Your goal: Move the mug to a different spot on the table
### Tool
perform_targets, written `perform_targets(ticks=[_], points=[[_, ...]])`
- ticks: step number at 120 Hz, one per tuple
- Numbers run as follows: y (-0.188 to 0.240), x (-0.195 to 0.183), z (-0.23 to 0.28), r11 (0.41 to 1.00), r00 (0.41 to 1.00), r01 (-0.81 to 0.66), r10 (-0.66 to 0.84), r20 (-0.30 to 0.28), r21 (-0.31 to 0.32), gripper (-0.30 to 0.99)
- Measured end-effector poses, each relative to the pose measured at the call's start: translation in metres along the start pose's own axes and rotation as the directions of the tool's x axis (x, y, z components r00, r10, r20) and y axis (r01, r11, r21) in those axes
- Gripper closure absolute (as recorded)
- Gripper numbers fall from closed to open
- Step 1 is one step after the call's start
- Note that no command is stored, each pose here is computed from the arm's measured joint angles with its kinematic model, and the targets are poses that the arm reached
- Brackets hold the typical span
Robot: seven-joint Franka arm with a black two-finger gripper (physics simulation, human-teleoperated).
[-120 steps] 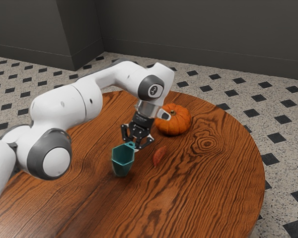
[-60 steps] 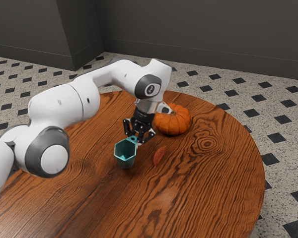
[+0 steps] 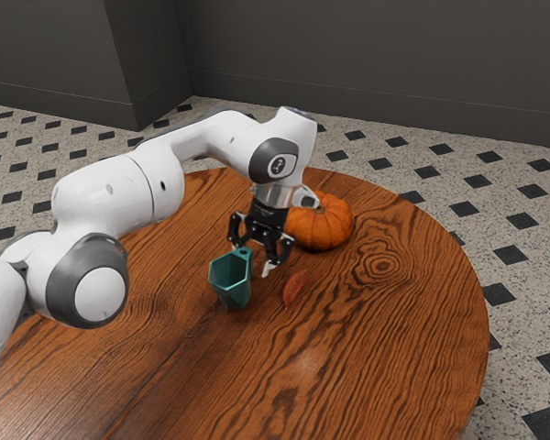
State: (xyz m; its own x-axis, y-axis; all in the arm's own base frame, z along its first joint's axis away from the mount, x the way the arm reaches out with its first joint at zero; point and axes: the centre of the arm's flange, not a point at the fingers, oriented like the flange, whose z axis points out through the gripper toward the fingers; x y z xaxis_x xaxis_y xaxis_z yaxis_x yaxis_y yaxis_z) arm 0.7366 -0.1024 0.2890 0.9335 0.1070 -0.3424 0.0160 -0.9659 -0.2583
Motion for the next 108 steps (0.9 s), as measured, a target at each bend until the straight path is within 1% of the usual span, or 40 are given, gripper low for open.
perform_targets(ticks=[19, 47, 77, 108], points=[[0.006, 0.000, -0.004, 1.000, 1.000, -0.013, 0.013, -0.017, -0.013, 0.19], [0.008, 0.003, -0.011, 0.999, 0.998, -0.020, 0.018, -0.063, -0.031, 0.09], [-0.006, 0.013, -0.019, 0.998, 0.990, -0.007, -0.002, -0.140, -0.061, 0.05], [-0.019, 0.008, -0.050, 0.997, 0.975, 0.002, -0.019, -0.223, -0.080, 0.04]])
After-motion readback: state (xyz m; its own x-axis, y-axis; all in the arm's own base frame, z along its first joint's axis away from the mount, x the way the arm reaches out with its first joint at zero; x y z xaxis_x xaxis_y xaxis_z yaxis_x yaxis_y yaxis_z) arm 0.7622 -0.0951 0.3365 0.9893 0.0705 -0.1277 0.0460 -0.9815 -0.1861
